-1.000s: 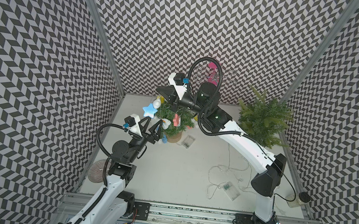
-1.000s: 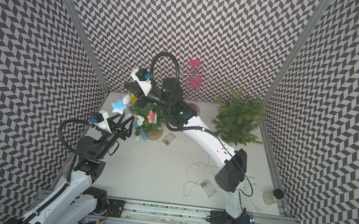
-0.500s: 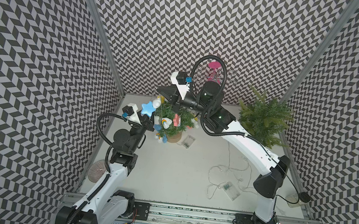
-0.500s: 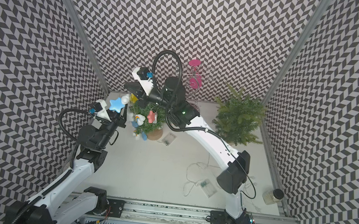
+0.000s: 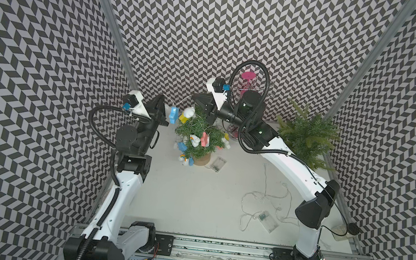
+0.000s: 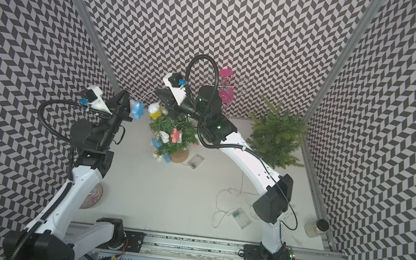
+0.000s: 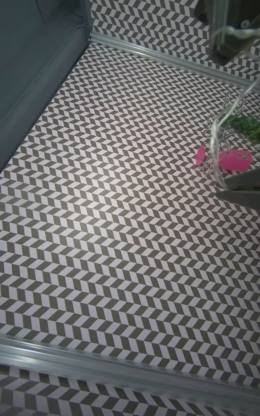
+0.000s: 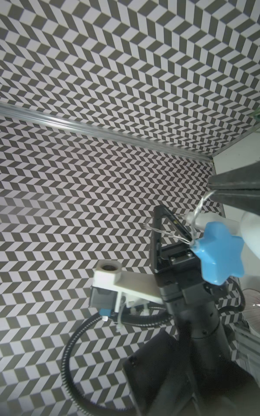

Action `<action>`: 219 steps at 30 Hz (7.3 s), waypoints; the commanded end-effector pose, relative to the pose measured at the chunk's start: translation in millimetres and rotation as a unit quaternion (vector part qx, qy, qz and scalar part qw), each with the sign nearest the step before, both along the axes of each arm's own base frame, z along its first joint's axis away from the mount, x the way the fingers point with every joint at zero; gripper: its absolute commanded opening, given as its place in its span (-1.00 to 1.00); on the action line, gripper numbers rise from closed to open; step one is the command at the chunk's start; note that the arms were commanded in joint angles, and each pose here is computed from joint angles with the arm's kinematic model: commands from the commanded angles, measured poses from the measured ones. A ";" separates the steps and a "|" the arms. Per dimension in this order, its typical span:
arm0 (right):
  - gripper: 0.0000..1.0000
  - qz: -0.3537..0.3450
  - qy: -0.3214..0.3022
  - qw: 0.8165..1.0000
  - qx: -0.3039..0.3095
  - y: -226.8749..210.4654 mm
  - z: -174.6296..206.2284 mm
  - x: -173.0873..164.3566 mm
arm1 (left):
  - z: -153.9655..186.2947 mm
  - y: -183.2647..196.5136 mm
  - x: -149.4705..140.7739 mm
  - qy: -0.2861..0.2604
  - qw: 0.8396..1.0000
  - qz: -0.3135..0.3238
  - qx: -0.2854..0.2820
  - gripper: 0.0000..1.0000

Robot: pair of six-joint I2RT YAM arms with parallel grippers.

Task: Wrap string light around the christmas tree
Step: Wrap the light string around the Christmas tree.

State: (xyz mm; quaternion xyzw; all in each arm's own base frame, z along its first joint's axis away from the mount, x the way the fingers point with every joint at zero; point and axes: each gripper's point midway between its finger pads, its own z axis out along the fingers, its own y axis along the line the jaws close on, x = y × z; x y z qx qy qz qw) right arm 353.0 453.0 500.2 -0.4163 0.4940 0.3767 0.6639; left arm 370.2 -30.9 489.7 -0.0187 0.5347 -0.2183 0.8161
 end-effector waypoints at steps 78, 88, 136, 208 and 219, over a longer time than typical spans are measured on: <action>0.35 0.079 0.109 0.991 0.021 -55.5 -114.7 29.5 | 10.5 -173.6 148.8 0.131 0.872 0.216 0.420 -1.00; 0.32 0.058 0.164 0.980 0.096 -94.3 -122.1 51.3 | 22.7 -158.5 106.3 0.123 0.867 0.274 0.399 -1.00; 0.39 0.028 0.201 0.974 0.098 -89.9 -149.5 53.2 | -71.2 -139.3 45.6 0.257 0.921 0.172 0.238 -0.98; 0.99 -0.195 0.288 0.935 0.067 -248.2 -207.2 -41.1 | -213.9 -94.4 -115.3 0.185 0.967 -0.174 -0.028 0.95; 0.99 -0.177 0.292 0.938 0.066 -245.4 -213.3 -52.6 | -236.9 -90.0 -115.4 0.193 0.968 -0.158 -0.017 0.98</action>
